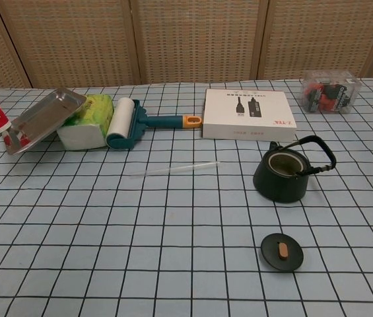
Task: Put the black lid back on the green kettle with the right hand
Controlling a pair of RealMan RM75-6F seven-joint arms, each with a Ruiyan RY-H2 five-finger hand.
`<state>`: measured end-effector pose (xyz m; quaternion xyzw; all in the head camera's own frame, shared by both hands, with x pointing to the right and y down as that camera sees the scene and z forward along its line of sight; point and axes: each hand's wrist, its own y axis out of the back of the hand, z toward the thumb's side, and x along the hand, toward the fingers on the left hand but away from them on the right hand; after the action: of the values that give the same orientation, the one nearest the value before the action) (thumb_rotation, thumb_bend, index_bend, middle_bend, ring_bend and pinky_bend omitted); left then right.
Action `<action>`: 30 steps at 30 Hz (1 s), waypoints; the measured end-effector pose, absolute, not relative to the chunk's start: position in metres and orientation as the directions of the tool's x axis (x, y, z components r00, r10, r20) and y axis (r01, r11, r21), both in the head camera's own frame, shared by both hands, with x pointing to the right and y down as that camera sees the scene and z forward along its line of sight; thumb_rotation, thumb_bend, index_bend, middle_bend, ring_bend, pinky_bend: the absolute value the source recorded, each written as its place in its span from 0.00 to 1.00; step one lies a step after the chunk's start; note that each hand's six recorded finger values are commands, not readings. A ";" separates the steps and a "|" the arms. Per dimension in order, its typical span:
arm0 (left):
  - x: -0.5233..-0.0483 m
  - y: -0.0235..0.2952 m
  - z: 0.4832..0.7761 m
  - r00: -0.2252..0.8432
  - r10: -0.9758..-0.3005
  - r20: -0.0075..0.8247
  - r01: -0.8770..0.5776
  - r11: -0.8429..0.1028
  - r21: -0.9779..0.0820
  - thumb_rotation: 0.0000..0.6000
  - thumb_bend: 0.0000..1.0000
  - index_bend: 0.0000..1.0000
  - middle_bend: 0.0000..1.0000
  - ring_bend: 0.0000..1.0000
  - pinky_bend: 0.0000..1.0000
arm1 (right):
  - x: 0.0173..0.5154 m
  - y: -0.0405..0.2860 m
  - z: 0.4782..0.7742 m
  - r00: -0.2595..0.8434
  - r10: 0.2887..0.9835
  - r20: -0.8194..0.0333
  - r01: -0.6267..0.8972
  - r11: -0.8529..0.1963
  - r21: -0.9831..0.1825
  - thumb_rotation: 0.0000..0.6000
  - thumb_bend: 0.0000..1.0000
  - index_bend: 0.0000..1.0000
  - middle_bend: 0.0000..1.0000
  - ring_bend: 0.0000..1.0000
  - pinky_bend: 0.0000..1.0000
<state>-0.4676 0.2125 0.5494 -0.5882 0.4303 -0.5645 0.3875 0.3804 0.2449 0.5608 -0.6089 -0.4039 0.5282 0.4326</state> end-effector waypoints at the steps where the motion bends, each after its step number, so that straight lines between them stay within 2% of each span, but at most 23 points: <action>1: -0.468 0.212 0.549 -0.009 -0.944 0.330 -0.068 -0.328 -0.942 1.00 0.00 0.00 0.00 0.00 0.00 | 0.377 0.244 0.561 0.135 0.948 -0.289 0.047 -0.297 -0.954 1.00 0.23 0.08 0.17 0.19 0.20; 3: -0.467 0.213 0.549 -0.009 -0.945 0.328 -0.065 -0.327 -0.943 1.00 0.00 0.00 0.00 0.00 0.00 | 0.368 0.239 0.561 0.179 0.943 -0.280 0.063 -0.295 -0.953 1.00 0.23 0.09 0.32 0.35 0.29; 6: -0.466 0.213 0.550 -0.008 -0.945 0.328 -0.059 -0.327 -0.943 1.00 0.00 0.00 0.00 0.00 0.00 | 0.354 0.234 0.565 0.230 0.930 -0.286 0.067 -0.308 -0.949 1.00 0.23 0.11 0.51 0.55 0.41; 9: -0.465 0.213 0.551 -0.007 -0.944 0.330 -0.056 -0.329 -0.943 1.00 0.00 0.00 0.00 0.00 0.00 | 0.336 0.230 0.568 0.280 0.911 -0.302 0.075 -0.334 -0.939 1.00 0.23 0.15 0.71 0.73 0.53; 12: -0.466 0.213 0.552 -0.009 -0.943 0.332 -0.055 -0.331 -0.942 1.00 0.00 0.00 0.00 0.00 0.00 | 0.319 0.228 0.572 0.325 0.889 -0.322 0.080 -0.365 -0.928 1.00 0.23 0.20 0.84 0.85 0.61; 15: -0.467 0.212 0.552 -0.013 -0.943 0.331 -0.057 -0.330 -0.942 1.00 0.00 0.00 0.00 0.00 0.00 | 0.302 0.229 0.577 0.361 0.866 -0.346 0.085 -0.400 -0.912 1.00 0.22 0.24 0.91 0.91 0.66; 20: -0.467 0.211 0.551 -0.014 -0.944 0.329 -0.061 -0.328 -0.943 1.00 0.00 0.00 0.00 0.00 0.00 | 0.276 0.231 0.591 0.412 0.823 -0.391 0.083 -0.461 -0.884 1.00 0.24 0.25 0.97 0.97 0.70; 30: -0.471 0.209 0.551 -0.022 -0.943 0.333 -0.071 -0.331 -0.941 1.00 0.00 0.00 0.00 0.00 0.00 | 0.228 0.240 0.637 0.479 0.696 -0.534 0.011 -0.614 -0.789 1.00 0.32 0.29 0.99 0.98 0.71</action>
<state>-0.4707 0.2094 0.5514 -0.5846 0.4333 -0.5688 0.3834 0.2277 0.2401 0.6365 -0.7737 -0.2287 0.4563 0.3753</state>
